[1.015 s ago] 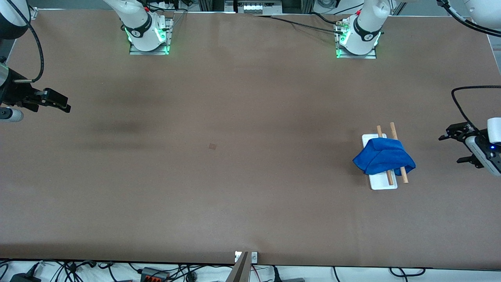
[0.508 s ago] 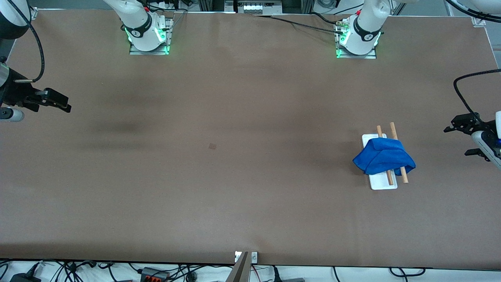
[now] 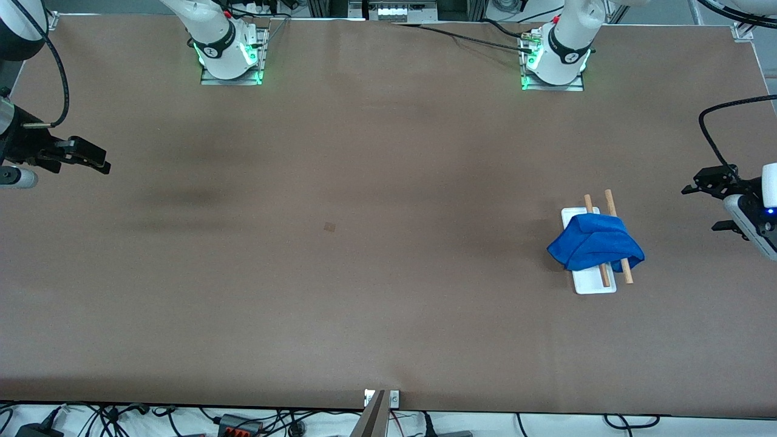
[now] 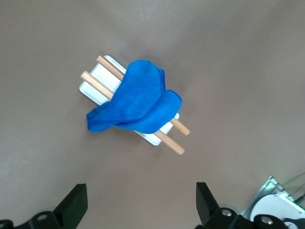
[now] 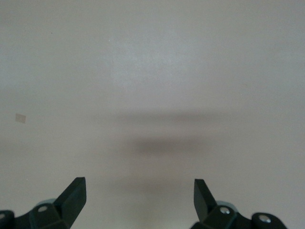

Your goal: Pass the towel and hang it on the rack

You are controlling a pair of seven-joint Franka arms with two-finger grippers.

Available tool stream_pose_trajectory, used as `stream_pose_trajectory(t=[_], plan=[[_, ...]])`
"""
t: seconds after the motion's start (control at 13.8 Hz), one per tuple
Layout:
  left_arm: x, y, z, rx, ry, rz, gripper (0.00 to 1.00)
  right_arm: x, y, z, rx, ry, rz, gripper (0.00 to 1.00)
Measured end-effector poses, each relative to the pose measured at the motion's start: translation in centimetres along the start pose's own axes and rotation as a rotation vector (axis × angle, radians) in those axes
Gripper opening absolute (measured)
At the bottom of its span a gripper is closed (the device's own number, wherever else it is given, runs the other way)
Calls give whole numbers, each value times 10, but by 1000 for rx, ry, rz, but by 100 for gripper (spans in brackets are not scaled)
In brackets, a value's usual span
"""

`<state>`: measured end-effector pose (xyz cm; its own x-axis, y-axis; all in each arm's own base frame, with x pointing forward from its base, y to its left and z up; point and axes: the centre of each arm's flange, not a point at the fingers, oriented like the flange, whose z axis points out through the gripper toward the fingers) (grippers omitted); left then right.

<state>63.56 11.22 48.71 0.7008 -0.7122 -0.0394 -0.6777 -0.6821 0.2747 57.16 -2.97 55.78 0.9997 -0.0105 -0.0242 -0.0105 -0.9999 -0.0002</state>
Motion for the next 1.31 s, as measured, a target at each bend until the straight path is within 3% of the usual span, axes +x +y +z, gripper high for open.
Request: stream_pose_trajectory(t=[0.36, 0.51, 0.8, 1.31], plan=[[19, 39, -23, 75, -89, -184, 100, 0, 0, 0, 0, 0, 0, 100], [30, 58, -41, 150, -58, -216, 100, 0, 0, 0, 0, 0, 0, 100], [9, 70, -40, 180, 37, -328, 100, 0, 0, 0, 0, 0, 0, 100], [-7, 124, -39, 236, 48, -560, 100, 0, -2, 0, 0, 0, -4, 100]])
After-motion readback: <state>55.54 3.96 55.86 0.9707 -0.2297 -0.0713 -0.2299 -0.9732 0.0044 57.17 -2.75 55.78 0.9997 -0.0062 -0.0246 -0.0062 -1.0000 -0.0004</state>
